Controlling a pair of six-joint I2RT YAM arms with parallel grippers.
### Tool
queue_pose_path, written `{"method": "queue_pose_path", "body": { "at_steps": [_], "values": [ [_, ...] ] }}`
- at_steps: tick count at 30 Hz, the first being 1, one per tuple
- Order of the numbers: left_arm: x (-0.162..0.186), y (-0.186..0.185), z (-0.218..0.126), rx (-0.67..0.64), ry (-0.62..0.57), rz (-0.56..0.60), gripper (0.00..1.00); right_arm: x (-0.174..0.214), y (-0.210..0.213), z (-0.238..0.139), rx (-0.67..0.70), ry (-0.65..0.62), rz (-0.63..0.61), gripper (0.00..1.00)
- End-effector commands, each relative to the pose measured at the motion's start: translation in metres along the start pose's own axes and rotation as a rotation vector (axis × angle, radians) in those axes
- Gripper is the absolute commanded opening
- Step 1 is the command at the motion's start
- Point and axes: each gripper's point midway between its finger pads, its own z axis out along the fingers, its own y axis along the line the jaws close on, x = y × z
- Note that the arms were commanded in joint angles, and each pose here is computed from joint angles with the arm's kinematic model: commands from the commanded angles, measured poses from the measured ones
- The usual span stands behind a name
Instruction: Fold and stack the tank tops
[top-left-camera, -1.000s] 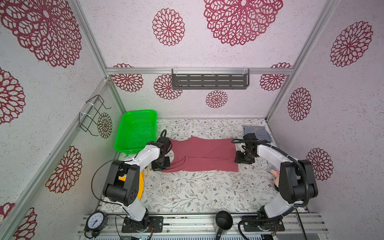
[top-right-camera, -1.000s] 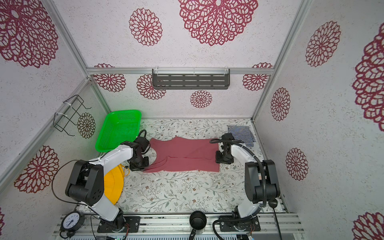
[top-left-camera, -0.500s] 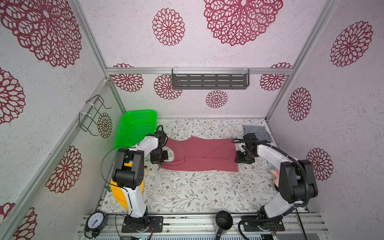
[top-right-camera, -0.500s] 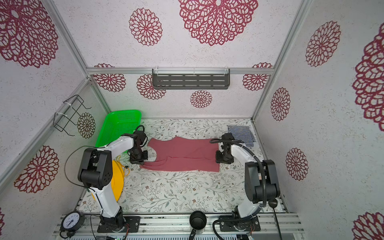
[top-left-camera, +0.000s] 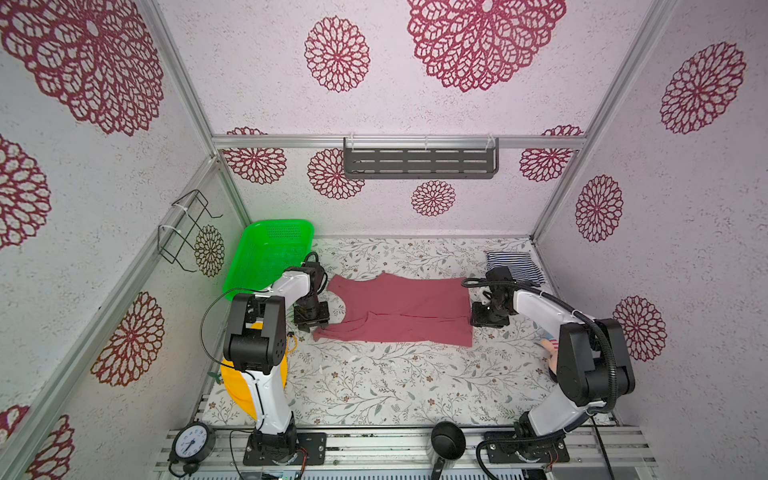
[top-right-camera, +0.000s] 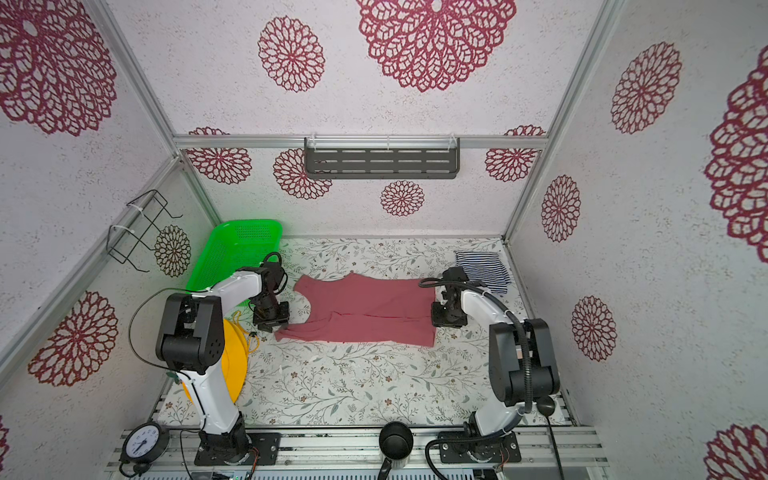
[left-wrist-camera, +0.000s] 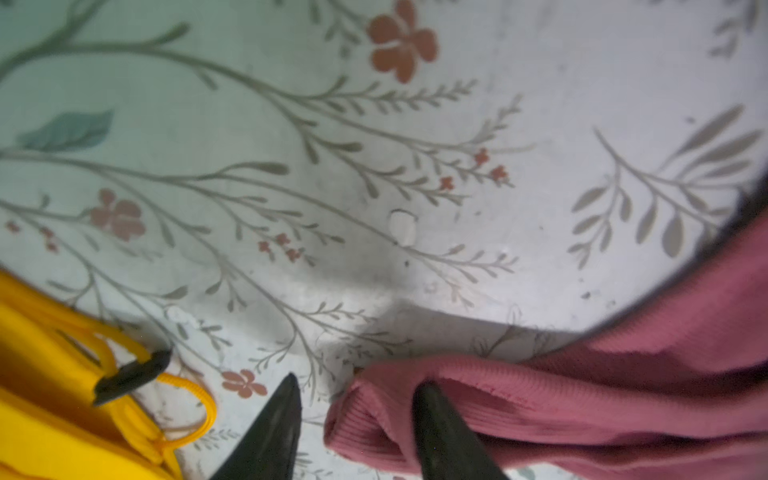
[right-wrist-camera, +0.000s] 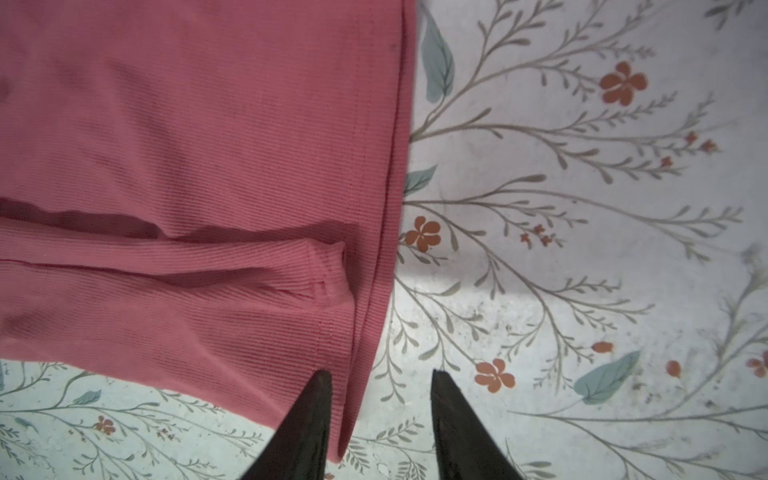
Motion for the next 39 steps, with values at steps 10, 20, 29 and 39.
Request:
{"method": "queue_pose_path", "body": {
  "at_steps": [10,20,29,39],
  "values": [
    [-0.023,-0.05,-0.106,0.074,-0.26,0.036,0.54,-0.009,0.023,0.011,-0.096,-0.033,-0.044,0.41],
    [-0.013,-0.045,-0.081,-0.026,-0.216,0.033,0.54,-0.015,0.025,0.028,-0.104,-0.007,-0.056,0.33],
    [-0.013,-0.043,-0.093,0.045,-0.281,0.015,0.62,-0.019,0.026,0.027,-0.105,-0.018,-0.052,0.13],
    [-0.008,-0.037,-0.043,0.189,-0.251,-0.097,0.67,-0.025,0.025,0.012,-0.089,-0.052,-0.046,0.0]
  ]
}}
